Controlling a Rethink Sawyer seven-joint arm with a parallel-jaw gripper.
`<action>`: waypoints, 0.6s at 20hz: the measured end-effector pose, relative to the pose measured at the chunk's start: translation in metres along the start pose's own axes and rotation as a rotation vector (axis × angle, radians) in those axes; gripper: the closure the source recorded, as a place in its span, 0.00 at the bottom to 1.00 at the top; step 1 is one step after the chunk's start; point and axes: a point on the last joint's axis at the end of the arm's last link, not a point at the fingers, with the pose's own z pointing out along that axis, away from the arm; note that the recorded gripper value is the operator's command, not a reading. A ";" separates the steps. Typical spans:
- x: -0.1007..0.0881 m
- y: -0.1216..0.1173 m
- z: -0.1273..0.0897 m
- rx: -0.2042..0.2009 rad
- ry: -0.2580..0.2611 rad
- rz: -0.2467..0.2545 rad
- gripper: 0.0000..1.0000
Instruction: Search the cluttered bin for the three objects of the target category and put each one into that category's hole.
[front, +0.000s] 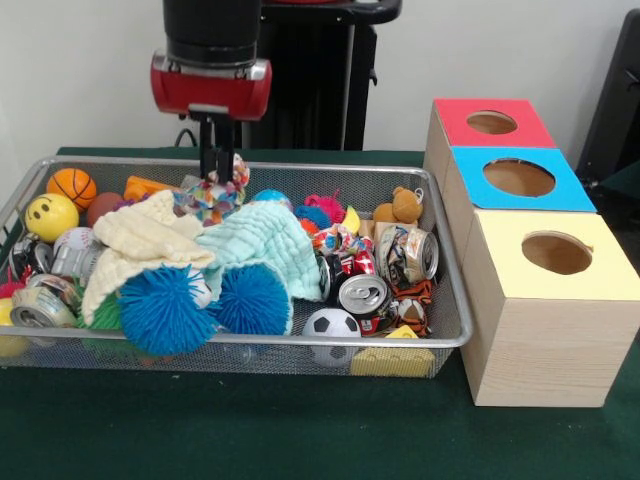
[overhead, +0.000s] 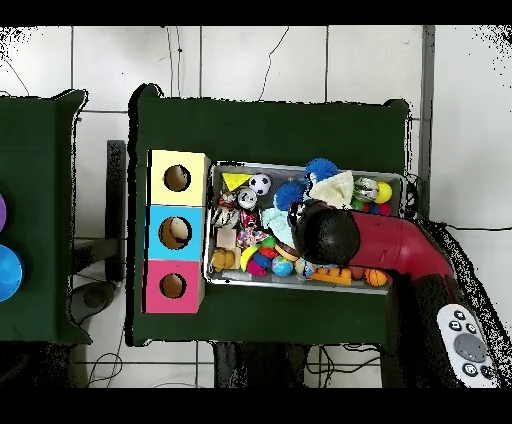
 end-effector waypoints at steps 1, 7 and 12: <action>-0.001 0.002 -0.004 0.001 -0.004 0.000 1.00; -0.009 0.008 -0.023 0.001 -0.022 0.004 1.00; -0.011 0.011 -0.032 -0.001 -0.033 0.011 1.00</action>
